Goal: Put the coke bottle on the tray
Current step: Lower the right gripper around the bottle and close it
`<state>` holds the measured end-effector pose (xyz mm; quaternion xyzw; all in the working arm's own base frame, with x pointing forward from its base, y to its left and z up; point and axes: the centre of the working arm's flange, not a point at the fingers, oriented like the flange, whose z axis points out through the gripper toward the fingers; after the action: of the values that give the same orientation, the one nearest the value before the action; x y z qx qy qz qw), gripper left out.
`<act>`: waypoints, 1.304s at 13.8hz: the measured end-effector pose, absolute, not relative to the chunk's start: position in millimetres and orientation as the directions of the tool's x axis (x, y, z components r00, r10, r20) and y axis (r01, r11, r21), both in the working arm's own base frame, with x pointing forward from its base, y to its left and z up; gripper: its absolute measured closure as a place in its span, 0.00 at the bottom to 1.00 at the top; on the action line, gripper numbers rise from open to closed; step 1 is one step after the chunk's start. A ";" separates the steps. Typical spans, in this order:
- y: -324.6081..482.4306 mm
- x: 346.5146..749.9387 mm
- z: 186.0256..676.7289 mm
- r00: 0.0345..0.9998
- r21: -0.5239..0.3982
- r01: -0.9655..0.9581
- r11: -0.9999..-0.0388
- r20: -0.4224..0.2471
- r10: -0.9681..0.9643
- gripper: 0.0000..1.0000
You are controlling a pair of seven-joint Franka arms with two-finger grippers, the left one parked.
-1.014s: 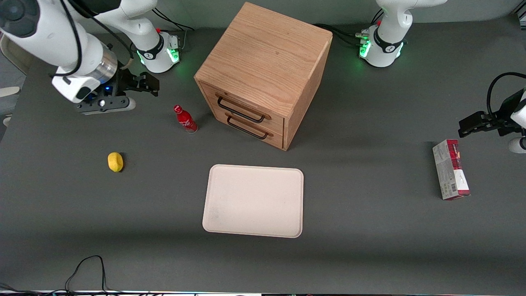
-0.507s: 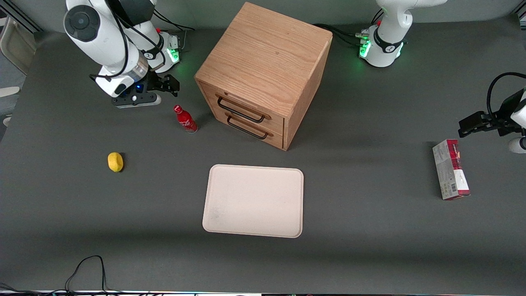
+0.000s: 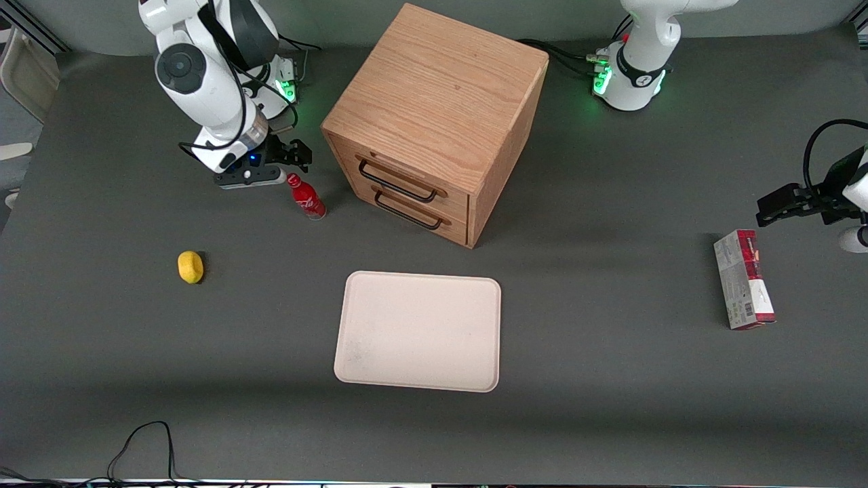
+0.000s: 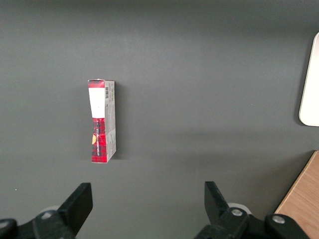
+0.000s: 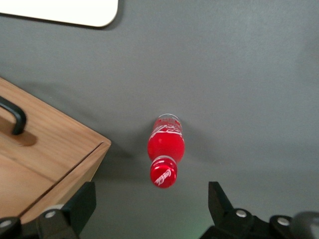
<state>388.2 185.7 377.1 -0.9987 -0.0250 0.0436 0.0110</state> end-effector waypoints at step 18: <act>187.4 374.1 317.1 0.997 -0.028 0.062 -0.998 -0.053 0.064 0.46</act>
<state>374.1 187.4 317.1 -0.9991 -0.0315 0.0270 0.0130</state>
